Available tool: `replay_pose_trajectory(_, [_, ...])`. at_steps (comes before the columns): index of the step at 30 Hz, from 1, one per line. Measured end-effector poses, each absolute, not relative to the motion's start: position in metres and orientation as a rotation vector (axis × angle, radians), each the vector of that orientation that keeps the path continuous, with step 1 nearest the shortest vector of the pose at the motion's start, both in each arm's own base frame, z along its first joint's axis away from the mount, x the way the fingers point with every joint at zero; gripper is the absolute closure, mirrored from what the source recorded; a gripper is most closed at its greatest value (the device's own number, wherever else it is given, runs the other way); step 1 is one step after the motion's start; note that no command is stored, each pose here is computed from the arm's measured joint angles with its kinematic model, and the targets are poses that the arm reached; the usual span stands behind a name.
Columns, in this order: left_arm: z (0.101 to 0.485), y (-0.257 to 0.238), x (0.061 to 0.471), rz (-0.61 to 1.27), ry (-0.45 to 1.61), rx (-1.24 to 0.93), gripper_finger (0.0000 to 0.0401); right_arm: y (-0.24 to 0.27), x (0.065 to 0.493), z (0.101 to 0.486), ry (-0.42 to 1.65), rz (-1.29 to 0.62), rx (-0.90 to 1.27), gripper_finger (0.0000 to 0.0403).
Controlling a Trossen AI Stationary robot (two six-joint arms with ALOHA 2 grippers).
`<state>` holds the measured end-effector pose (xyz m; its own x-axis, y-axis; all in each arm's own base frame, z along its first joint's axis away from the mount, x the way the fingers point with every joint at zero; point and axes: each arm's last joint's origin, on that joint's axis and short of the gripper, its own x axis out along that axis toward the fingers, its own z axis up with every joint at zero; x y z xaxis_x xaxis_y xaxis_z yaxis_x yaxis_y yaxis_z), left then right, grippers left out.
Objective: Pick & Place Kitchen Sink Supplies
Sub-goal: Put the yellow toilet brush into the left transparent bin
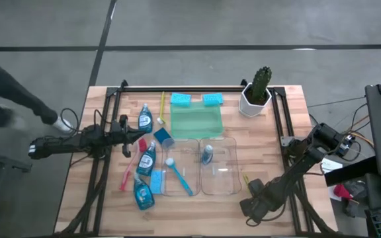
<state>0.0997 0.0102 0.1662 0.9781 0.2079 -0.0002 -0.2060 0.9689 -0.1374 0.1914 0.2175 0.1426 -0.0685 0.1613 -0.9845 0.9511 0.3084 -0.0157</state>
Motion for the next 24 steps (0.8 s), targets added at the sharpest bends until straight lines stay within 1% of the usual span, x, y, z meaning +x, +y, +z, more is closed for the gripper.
replay_pose_trajectory(3, [0.166,0.01,0.1,0.21,-0.014,-0.138,0.0401,0.217,0.191,0.143,1.497,-0.92,1.069,0.0286])
replay_pose_trajectory(9, [0.166,0.01,0.1,0.21,-0.014,-0.138,0.0401,0.216,0.19,0.151,1.497,-0.894,1.084,0.0363])
replay_pose_trajectory(12, [0.166,0.01,0.1,0.21,-0.014,-0.137,0.0401,0.215,0.189,0.156,1.496,-0.883,1.094,0.0386])
replay_pose_trajectory(15, [0.166,0.01,0.1,0.209,-0.014,-0.137,0.0401,0.213,0.187,0.164,1.493,-0.864,1.11,0.0393])
replay_pose_trajectory(24, [0.166,0.01,0.1,0.209,-0.014,-0.137,0.0401,0.203,0.178,0.192,1.473,-0.853,1.17,0.0395])
